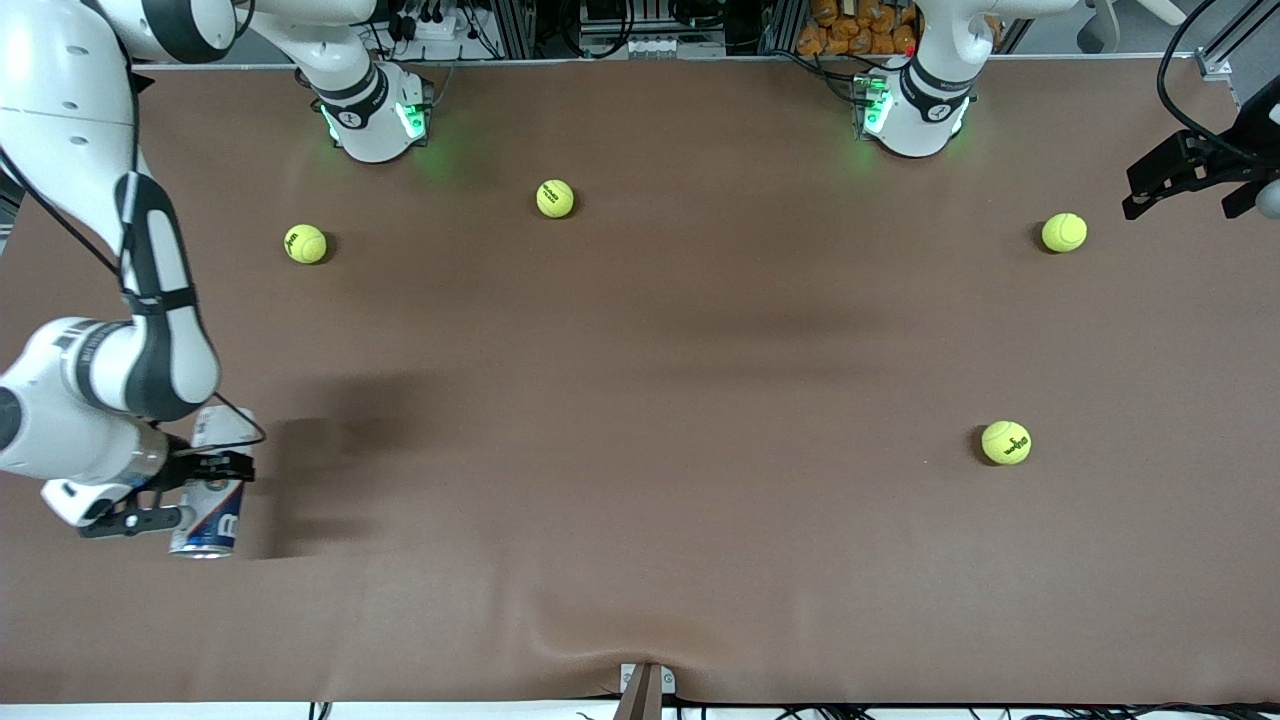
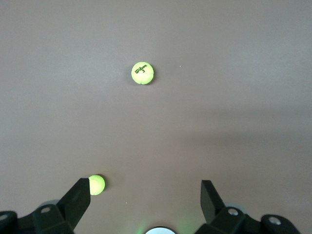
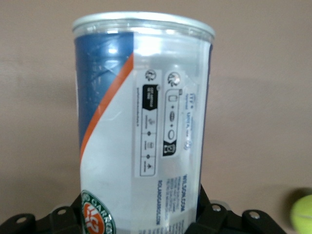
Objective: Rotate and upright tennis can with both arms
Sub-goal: 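Close the right gripper around the middle of the can, then lift the can with the right gripper and carry it toward the table middle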
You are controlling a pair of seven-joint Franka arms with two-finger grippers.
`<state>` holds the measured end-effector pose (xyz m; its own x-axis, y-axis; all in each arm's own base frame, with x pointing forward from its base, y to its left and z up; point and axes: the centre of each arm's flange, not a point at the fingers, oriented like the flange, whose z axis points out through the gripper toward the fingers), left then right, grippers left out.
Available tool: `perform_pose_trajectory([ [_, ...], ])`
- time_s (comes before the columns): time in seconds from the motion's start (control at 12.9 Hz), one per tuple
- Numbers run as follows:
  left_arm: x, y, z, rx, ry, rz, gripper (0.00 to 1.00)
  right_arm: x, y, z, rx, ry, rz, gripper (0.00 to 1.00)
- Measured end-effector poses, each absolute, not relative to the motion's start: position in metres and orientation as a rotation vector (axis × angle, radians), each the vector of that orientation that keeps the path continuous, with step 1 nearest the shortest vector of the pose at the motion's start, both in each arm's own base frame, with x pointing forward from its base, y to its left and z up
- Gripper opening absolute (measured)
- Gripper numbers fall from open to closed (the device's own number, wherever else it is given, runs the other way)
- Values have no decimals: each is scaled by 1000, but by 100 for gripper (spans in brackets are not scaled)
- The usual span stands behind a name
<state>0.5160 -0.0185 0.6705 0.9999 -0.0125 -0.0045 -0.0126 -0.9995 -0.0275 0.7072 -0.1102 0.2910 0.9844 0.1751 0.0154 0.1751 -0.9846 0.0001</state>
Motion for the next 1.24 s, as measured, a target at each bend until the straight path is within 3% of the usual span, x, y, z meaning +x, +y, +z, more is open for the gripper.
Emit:
perform_pose_trajectory([
  [0.31,516,-18,670,-3114,19,8,100,714,-99,304,-3071,-660,-84,81],
  [0.77,516,-18,670,-3114,18,13,100,721,51,310,-2618,-1578,-161,82],
  [1.24,516,-19,669,-3114,21,16,100,667,219,277,-2139,-2038,40,81],
])
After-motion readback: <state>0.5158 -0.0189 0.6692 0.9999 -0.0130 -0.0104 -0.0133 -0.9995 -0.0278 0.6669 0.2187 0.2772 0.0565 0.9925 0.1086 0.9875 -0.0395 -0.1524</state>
